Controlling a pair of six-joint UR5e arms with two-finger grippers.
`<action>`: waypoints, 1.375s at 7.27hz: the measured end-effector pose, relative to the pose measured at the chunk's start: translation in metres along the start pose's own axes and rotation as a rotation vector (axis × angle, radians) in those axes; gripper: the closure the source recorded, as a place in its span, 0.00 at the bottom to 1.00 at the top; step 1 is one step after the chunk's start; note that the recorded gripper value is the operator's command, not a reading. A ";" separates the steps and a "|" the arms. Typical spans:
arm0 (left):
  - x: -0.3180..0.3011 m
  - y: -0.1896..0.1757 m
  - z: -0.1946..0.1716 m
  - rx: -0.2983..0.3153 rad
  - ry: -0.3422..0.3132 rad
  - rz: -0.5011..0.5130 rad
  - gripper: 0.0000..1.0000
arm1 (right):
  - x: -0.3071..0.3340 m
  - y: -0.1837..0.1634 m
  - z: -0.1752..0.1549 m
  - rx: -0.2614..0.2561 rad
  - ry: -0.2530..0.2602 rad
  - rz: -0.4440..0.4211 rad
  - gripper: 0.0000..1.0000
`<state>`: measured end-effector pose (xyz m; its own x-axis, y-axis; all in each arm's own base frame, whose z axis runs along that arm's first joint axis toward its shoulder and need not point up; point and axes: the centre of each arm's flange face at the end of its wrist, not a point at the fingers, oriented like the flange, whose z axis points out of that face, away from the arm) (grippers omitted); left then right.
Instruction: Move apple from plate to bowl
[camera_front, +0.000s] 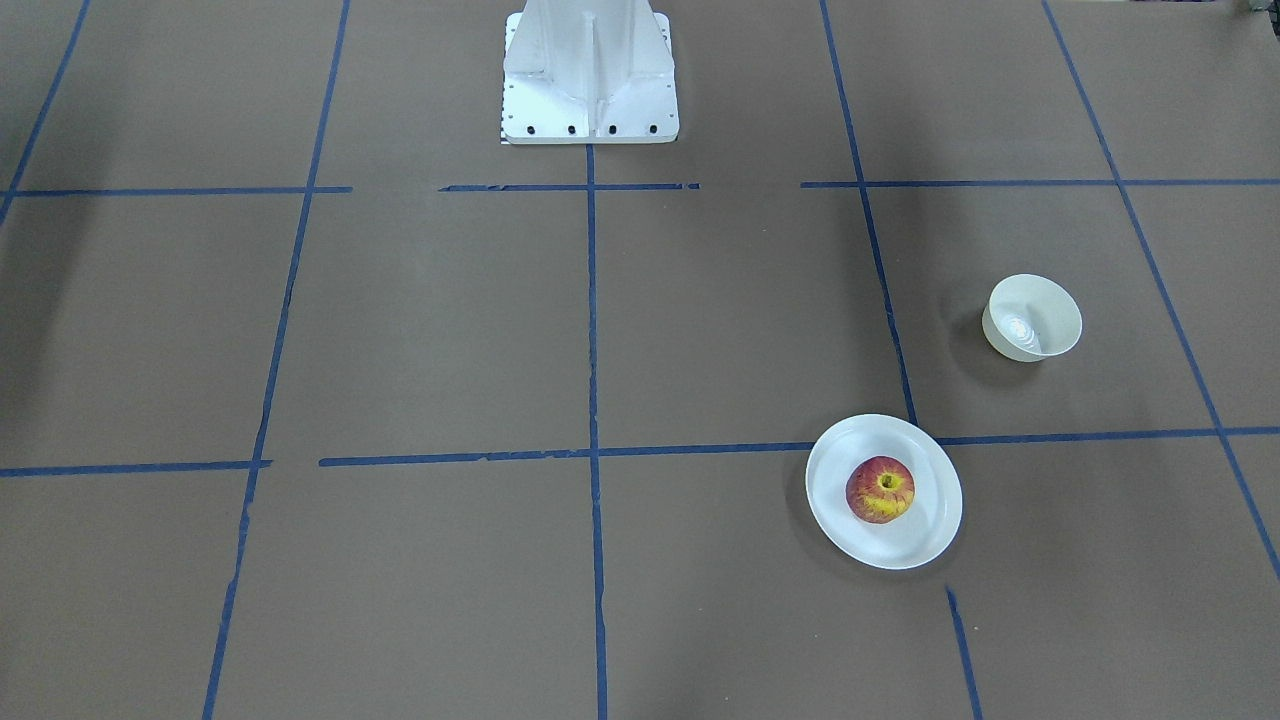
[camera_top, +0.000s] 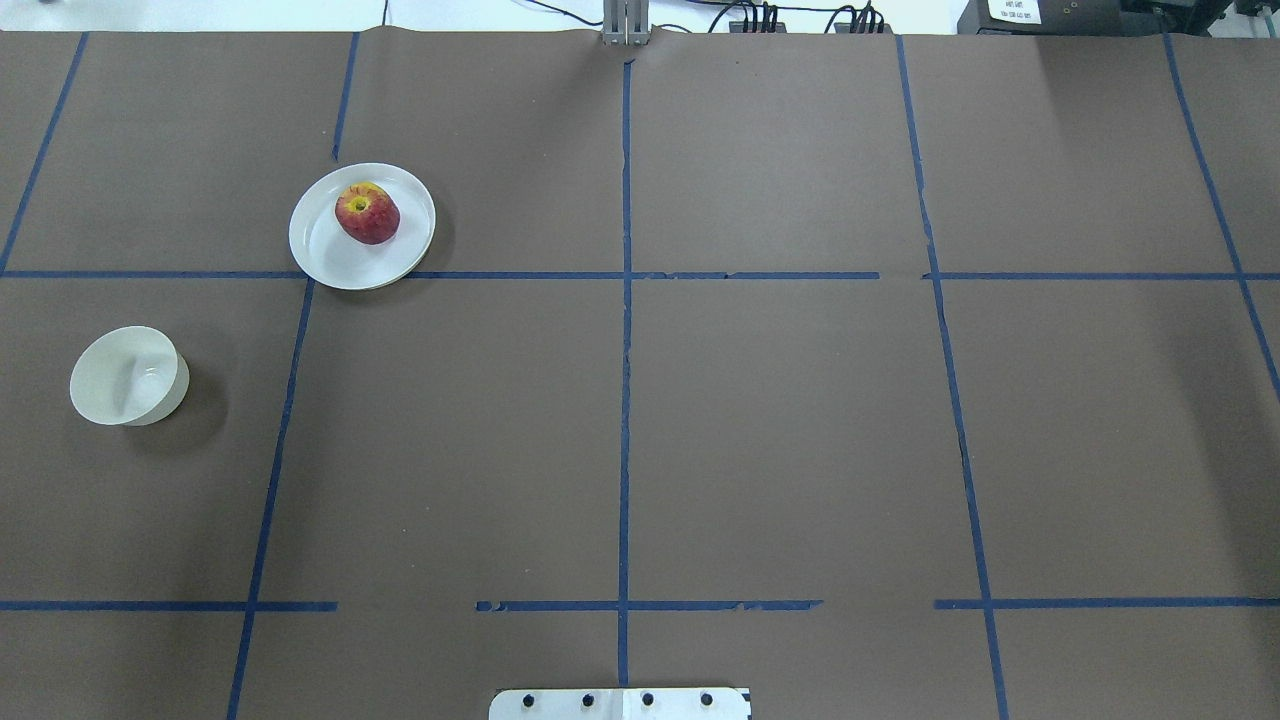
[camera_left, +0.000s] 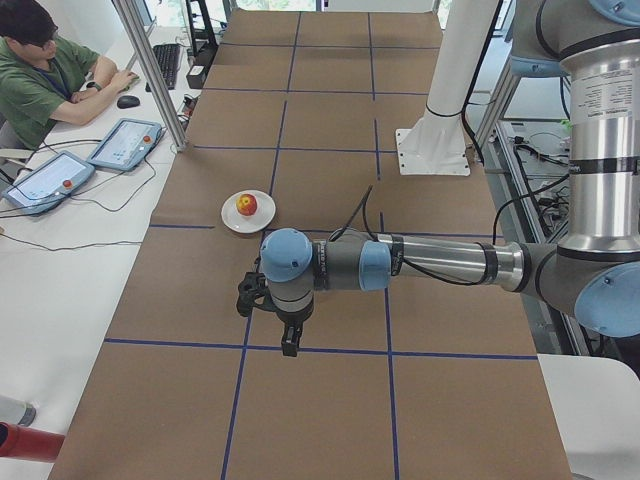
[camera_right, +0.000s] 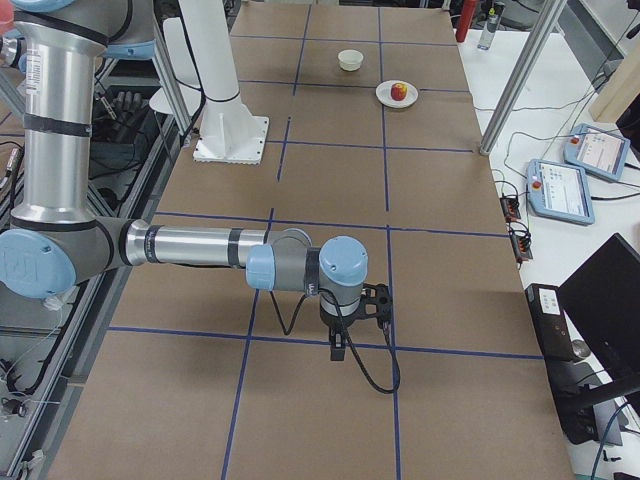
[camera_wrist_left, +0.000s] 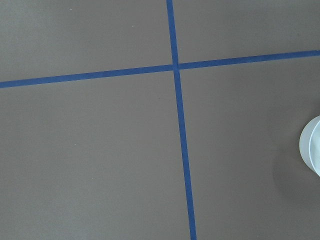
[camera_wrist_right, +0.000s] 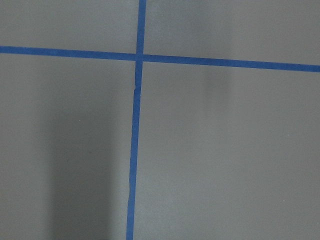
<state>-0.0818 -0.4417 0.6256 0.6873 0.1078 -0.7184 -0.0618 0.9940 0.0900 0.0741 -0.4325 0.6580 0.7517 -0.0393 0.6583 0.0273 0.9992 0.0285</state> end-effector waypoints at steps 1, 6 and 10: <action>0.000 0.001 0.000 0.001 0.003 -0.002 0.00 | 0.000 0.000 0.000 0.000 0.000 0.000 0.00; 0.005 -0.006 -0.003 0.016 0.008 0.017 0.00 | 0.000 0.000 0.000 0.000 0.000 0.000 0.00; 0.128 -0.093 -0.023 0.148 0.011 -0.035 0.00 | 0.000 0.000 0.000 0.000 0.000 0.000 0.00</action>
<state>-0.0048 -0.5198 0.5090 0.6794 0.0739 -0.7300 0.0698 0.9839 0.1646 0.0741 -0.4325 0.6579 0.7517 -0.0393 0.6583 0.0273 0.9992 0.0285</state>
